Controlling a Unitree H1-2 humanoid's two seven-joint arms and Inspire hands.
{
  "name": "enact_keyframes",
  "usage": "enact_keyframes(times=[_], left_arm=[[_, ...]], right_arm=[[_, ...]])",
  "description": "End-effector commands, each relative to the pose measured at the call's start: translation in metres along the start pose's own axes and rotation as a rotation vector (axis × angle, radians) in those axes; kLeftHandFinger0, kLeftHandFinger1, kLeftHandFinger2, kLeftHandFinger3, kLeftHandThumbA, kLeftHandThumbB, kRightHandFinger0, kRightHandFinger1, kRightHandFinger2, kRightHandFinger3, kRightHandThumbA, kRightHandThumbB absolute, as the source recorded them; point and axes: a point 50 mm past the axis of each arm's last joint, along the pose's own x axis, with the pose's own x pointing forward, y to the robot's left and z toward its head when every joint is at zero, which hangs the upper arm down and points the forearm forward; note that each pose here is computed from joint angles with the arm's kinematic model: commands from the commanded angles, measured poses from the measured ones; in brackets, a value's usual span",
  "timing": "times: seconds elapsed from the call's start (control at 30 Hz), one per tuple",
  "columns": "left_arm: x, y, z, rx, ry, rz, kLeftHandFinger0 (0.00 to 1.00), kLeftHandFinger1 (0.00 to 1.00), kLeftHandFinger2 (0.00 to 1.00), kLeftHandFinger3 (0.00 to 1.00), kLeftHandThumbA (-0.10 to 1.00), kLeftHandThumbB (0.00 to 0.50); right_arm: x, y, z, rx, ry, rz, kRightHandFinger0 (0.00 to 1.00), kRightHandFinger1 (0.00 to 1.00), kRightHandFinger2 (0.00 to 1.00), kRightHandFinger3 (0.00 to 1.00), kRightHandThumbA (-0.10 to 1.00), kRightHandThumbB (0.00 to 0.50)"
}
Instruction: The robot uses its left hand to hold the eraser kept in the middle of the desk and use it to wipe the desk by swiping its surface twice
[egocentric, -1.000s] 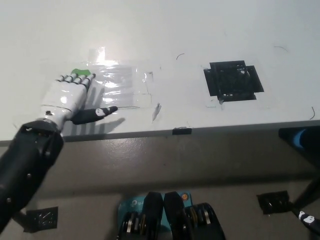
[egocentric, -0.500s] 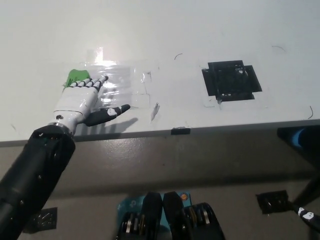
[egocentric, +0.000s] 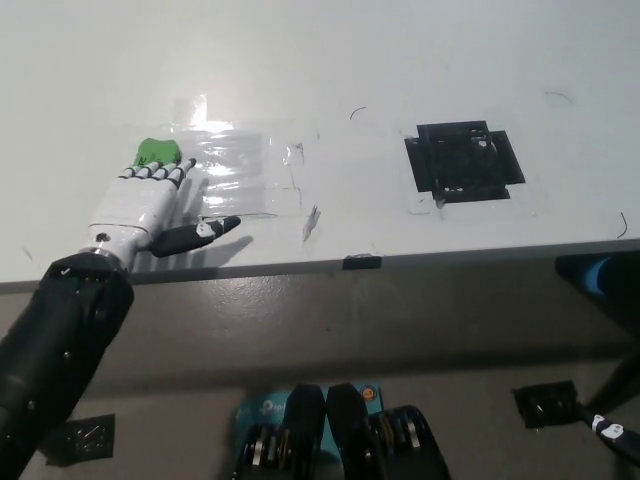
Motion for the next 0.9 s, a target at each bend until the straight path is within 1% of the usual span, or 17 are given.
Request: enact_keyframes(times=[0.0, 0.03, 0.07, 0.13, 0.2, 0.27, 0.3, 0.33, 0.37, 0.4, 0.43, 0.53, 0.57, 0.63, 0.7, 0.77, 0.87], left_arm=[[0.002, 0.013, -0.004, 0.070, -0.017, 0.055, 1.00, 1.00, 1.00, 1.00, 1.00, 0.356], [0.002, 0.011, -0.004, 0.076, -0.010, 0.043, 1.00, 1.00, 1.00, 1.00, 1.00, 0.359], [0.002, 0.005, -0.005, 0.075, -0.005, 0.031, 1.00, 1.00, 1.00, 1.00, 1.00, 0.344], [0.002, 0.001, -0.006, 0.069, -0.002, 0.019, 1.00, 1.00, 1.00, 1.00, 1.00, 0.342], [0.004, -0.002, -0.005, 0.056, -0.001, 0.007, 1.00, 1.00, 1.00, 1.00, 1.00, 0.330], [0.005, -0.011, -0.003, 0.044, 0.002, -0.006, 1.00, 1.00, 1.00, 1.00, 1.00, 0.338], [0.005, -0.014, -0.002, 0.040, 0.003, -0.017, 1.00, 1.00, 1.00, 1.00, 1.00, 0.352], [0.005, -0.019, 0.000, 0.038, 0.003, -0.020, 1.00, 1.00, 1.00, 1.00, 1.00, 0.338], [0.004, -0.022, 0.003, 0.036, 0.010, -0.047, 1.00, 1.00, 1.00, 1.00, 1.00, 0.317], [0.006, -0.030, 0.005, 0.035, 0.008, -0.063, 1.00, 1.00, 1.00, 1.00, 1.00, 0.332], [0.007, -0.034, 0.006, 0.037, 0.008, -0.065, 1.00, 1.00, 1.00, 1.00, 1.00, 0.330], [0.007, -0.037, 0.004, 0.038, 0.012, -0.066, 1.00, 1.00, 1.00, 1.00, 1.00, 0.331], [0.007, -0.042, 0.002, 0.026, 0.016, -0.071, 1.00, 1.00, 1.00, 1.00, 1.00, 0.336], [0.006, -0.047, 0.000, 0.011, 0.025, -0.072, 1.00, 1.00, 1.00, 1.00, 1.00, 0.372], [0.003, -0.051, -0.003, 0.003, 0.037, -0.072, 1.00, 1.00, 1.00, 1.00, 1.00, 0.388], [0.001, -0.058, -0.005, -0.067, 0.057, -0.076, 1.00, 1.00, 1.00, 1.00, 1.00, 0.403], [-0.009, -0.078, -0.002, -0.255, 0.086, -0.053, 1.00, 1.00, 1.00, 1.00, 1.00, 0.298]], right_arm=[[-0.003, -0.002, 0.011, 0.004, -0.051, -0.024, 1.00, 1.00, 1.00, 1.00, 1.00, 0.011], [-0.003, -0.002, 0.011, 0.005, -0.050, -0.023, 1.00, 1.00, 1.00, 1.00, 1.00, 0.011], [-0.003, -0.002, 0.011, 0.003, -0.049, -0.024, 1.00, 1.00, 1.00, 1.00, 1.00, 0.005], [-0.004, -0.002, 0.011, 0.011, -0.050, -0.021, 1.00, 1.00, 1.00, 1.00, 1.00, 0.001], [-0.002, -0.003, 0.013, 0.004, -0.058, -0.022, 1.00, 1.00, 1.00, 1.00, 1.00, 0.001], [-0.002, -0.002, 0.013, 0.001, -0.059, -0.017, 1.00, 1.00, 1.00, 1.00, 1.00, 0.004], [-0.002, -0.001, 0.013, 0.004, -0.061, -0.019, 1.00, 1.00, 1.00, 1.00, 1.00, 0.007], [-0.003, -0.001, 0.012, 0.007, -0.058, -0.022, 1.00, 1.00, 1.00, 1.00, 1.00, 0.004], [-0.004, -0.001, 0.012, 0.005, -0.062, -0.020, 1.00, 1.00, 1.00, 1.00, 1.00, 0.009], [-0.004, 0.000, 0.012, 0.015, -0.062, -0.021, 1.00, 1.00, 1.00, 1.00, 1.00, 0.010], [-0.004, 0.000, 0.012, 0.018, -0.060, -0.023, 1.00, 1.00, 1.00, 1.00, 1.00, 0.017], [-0.003, 0.001, 0.012, 0.022, -0.062, -0.022, 1.00, 1.00, 1.00, 1.00, 1.00, 0.011], [-0.003, 0.000, 0.013, 0.020, -0.067, -0.018, 1.00, 1.00, 1.00, 1.00, 1.00, 0.002], [-0.003, 0.000, 0.014, 0.013, -0.076, -0.017, 1.00, 1.00, 1.00, 1.00, 1.00, 0.000], [-0.002, 0.001, 0.014, 0.005, -0.080, -0.014, 1.00, 1.00, 1.00, 1.00, 1.00, 0.005], [-0.001, 0.000, 0.015, 0.004, -0.089, -0.015, 1.00, 1.00, 1.00, 1.00, 1.00, 0.000], [-0.001, 0.000, 0.016, 0.009, -0.085, -0.018, 1.00, 1.00, 1.00, 1.00, 1.00, 0.004]])
